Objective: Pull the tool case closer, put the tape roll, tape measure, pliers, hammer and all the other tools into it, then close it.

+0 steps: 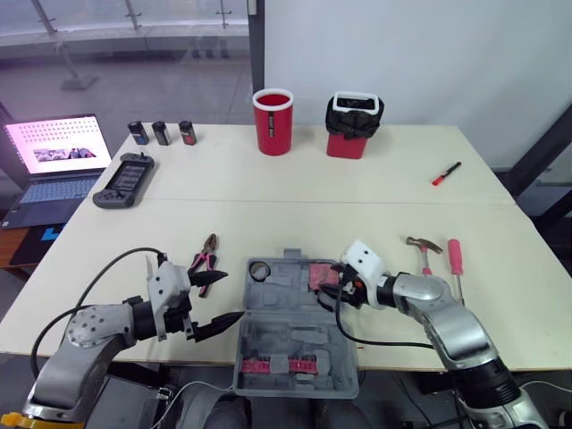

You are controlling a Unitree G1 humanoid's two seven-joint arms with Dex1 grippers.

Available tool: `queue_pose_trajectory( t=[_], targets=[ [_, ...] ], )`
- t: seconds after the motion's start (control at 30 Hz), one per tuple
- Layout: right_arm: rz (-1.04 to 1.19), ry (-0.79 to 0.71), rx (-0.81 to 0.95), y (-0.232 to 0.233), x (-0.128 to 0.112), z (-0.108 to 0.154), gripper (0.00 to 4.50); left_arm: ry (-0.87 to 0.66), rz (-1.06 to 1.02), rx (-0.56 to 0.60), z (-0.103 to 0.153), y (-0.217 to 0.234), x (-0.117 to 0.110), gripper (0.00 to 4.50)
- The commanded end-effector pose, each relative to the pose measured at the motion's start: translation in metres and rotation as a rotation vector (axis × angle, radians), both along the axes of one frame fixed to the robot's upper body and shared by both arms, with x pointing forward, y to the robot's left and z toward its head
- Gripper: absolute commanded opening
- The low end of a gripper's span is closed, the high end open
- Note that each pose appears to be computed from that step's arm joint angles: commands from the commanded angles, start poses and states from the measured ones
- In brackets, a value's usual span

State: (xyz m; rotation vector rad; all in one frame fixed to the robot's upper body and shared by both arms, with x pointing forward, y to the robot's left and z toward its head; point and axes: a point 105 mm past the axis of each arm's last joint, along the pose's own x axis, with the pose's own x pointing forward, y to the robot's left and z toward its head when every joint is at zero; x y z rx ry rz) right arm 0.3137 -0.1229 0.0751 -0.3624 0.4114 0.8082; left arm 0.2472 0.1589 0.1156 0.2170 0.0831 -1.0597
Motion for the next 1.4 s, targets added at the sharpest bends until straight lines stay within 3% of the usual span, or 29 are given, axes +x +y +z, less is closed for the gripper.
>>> queue_pose_trajectory(
  t=[0.03,0.53,0.9,1.4],
  targets=[
    [-0.01,-0.001,0.021,0.003,0.003,0.005,2.82,-0.041,-0.008,0.0,0.012,-0.001,0.0,4.5],
    [-0.1,0.24,-0.129,-0.003,0.0,-0.044,2.82,-0.039,-0.006,0.013,0.011,0.001,-0.001,4.5],
    [-0.125,0.441,-0.198,-0.001,-0.017,-0.073,2.82,-0.042,-0.007,0.016,0.012,0.002,0.0,4.5],
    [-0.142,0.416,-0.191,-0.001,-0.009,-0.076,2.82,-0.046,-0.009,0.019,0.012,0.005,0.002,4.5]
  ],
)
